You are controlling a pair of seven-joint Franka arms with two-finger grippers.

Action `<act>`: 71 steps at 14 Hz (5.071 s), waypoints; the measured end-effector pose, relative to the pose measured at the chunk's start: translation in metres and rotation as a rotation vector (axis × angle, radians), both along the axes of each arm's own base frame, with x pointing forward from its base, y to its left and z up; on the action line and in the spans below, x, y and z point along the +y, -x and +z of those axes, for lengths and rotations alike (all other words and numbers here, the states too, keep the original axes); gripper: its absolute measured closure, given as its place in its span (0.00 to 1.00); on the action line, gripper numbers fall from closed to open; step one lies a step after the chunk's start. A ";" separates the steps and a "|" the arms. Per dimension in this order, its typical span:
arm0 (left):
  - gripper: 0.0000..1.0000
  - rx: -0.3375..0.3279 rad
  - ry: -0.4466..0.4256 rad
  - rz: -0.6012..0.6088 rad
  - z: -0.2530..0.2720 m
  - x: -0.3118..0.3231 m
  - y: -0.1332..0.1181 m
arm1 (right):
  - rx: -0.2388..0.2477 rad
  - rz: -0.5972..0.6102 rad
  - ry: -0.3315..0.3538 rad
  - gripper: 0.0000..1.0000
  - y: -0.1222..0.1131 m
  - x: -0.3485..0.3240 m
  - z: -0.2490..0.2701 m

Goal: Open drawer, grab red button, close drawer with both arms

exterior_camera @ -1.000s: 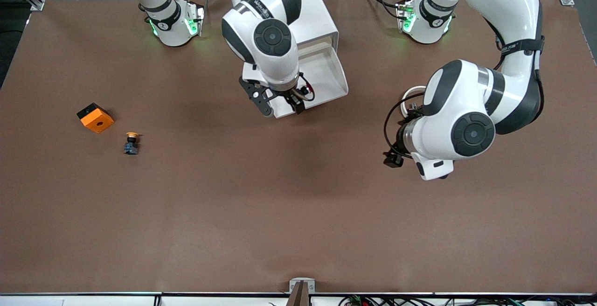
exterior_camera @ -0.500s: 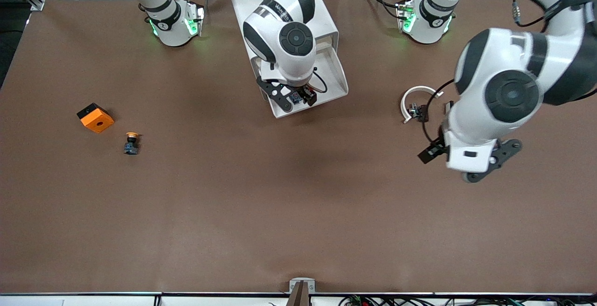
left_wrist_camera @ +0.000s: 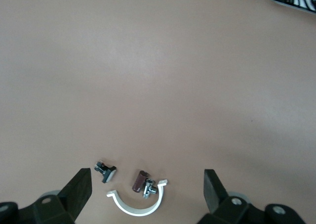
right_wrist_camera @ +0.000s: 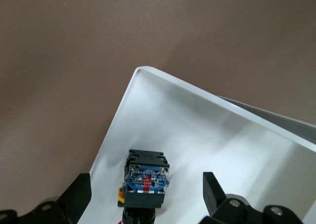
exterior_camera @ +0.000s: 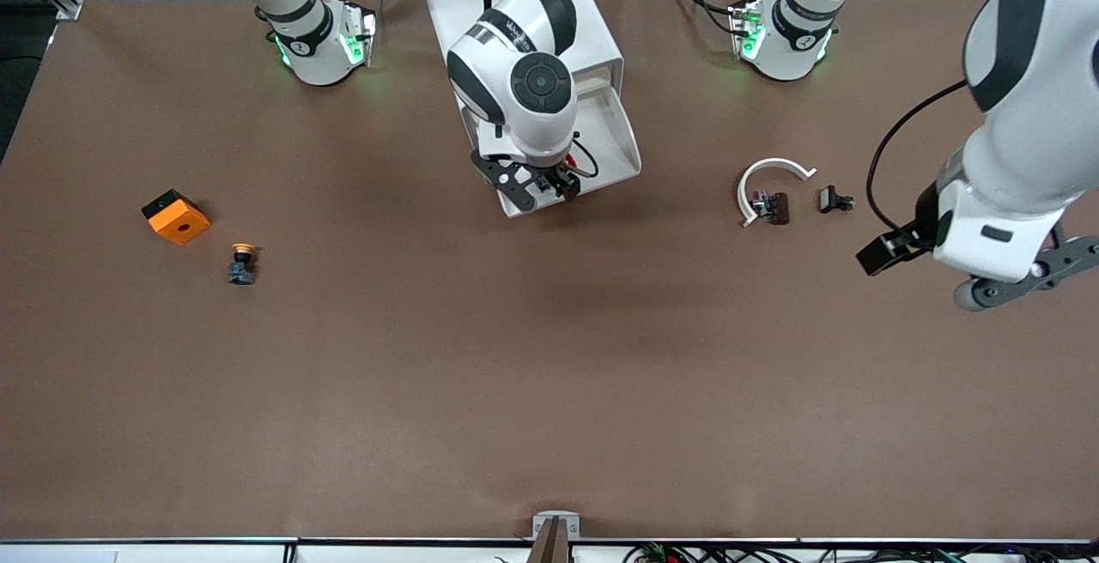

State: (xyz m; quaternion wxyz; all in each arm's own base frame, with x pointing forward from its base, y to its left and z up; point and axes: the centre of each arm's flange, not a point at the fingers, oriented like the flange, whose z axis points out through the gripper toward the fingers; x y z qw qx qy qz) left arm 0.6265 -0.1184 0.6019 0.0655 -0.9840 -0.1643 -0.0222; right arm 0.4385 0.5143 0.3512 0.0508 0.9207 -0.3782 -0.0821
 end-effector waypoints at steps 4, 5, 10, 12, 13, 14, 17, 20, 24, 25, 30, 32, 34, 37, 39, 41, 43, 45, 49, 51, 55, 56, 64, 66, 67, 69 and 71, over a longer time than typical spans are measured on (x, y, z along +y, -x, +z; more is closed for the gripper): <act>0.00 -0.006 0.014 -0.058 0.021 0.035 0.015 | 0.007 0.005 0.008 0.04 0.002 0.002 -0.010; 0.00 -0.001 0.039 -0.077 0.024 0.048 0.018 | 0.009 0.006 0.010 0.04 0.002 0.002 -0.013; 0.00 -0.020 0.078 -0.170 0.031 0.113 0.043 | 0.010 0.083 -0.005 0.56 0.001 0.004 -0.022; 0.00 -0.025 0.080 -0.206 0.029 0.125 0.058 | 0.012 0.113 -0.010 0.58 0.001 0.004 -0.021; 0.00 -0.024 0.079 -0.216 0.030 0.124 0.063 | 0.012 0.116 -0.011 0.58 0.001 0.004 -0.021; 0.00 -0.027 0.079 -0.222 0.033 0.121 0.068 | 0.012 0.118 -0.011 0.58 0.001 0.004 -0.021; 0.00 -0.033 0.076 -0.234 0.037 0.114 0.074 | 0.009 0.115 -0.018 0.58 -0.001 0.004 -0.017; 0.00 -0.028 0.076 -0.246 0.036 0.114 0.074 | 0.037 0.086 -0.025 0.58 -0.014 -0.002 0.002; 0.00 -0.023 0.076 -0.262 0.036 0.109 0.076 | 0.128 0.144 -0.023 0.58 -0.055 -0.048 0.052; 0.00 -0.022 0.076 -0.268 0.036 0.105 0.076 | 0.156 0.177 -0.033 0.58 -0.067 -0.066 0.063; 0.00 0.001 0.079 -0.304 0.020 0.085 0.072 | 0.202 0.468 -0.166 0.58 -0.128 -0.181 0.115; 0.00 0.003 0.085 -0.352 -0.002 0.059 0.058 | 0.196 0.581 -0.219 0.58 -0.149 -0.236 0.126; 0.00 0.015 0.104 -0.397 -0.038 0.017 0.042 | 0.193 0.692 -0.224 0.58 -0.167 -0.292 0.126; 0.00 0.017 0.145 -0.445 -0.101 -0.060 0.022 | 0.180 0.801 -0.203 0.58 -0.182 -0.354 0.110; 0.00 0.046 0.175 -0.412 -0.137 -0.109 0.024 | 0.136 0.860 -0.194 0.58 -0.188 -0.392 0.093; 0.00 0.077 0.206 -0.375 -0.165 -0.145 0.030 | 0.098 0.884 -0.160 0.58 -0.188 -0.425 0.068; 0.00 0.100 0.219 -0.367 -0.188 -0.182 0.041 | 0.053 0.893 -0.126 0.58 -0.178 -0.442 0.037; 0.00 0.113 0.226 -0.332 -0.212 -0.214 0.051 | 0.017 0.888 -0.112 0.58 -0.165 -0.454 0.007; 0.00 0.174 0.214 -0.252 -0.260 -0.271 0.082 | -0.043 0.870 -0.094 0.58 -0.144 -0.477 -0.044; 0.00 0.204 0.202 -0.240 -0.278 -0.291 0.097 | -0.060 0.854 -0.089 0.58 -0.137 -0.489 -0.061; 0.00 0.240 0.199 -0.209 -0.295 -0.309 0.113 | -0.092 0.844 -0.081 0.58 -0.137 -0.515 -0.096; 0.00 0.250 0.205 -0.204 -0.295 -0.314 0.118 | -0.096 0.843 -0.080 0.58 -0.137 -0.520 -0.107; 0.00 0.326 0.236 -0.205 -0.302 -0.339 0.152 | -0.080 0.876 -0.092 0.58 -0.134 -0.531 -0.155; 0.00 0.332 0.236 -0.200 -0.303 -0.343 0.157 | -0.088 0.879 -0.089 0.58 -0.130 -0.531 -0.160; 0.00 0.336 0.236 -0.204 -0.303 -0.346 0.160 | -0.103 0.881 -0.084 0.58 -0.127 -0.531 -0.163; 0.00 0.343 0.239 -0.213 -0.303 -0.351 0.167 | -0.112 0.883 -0.081 0.58 -0.121 -0.530 -0.170; 0.00 0.358 0.248 -0.212 -0.304 -0.355 0.173 | -0.114 0.884 -0.081 0.53 -0.120 -0.530 -0.171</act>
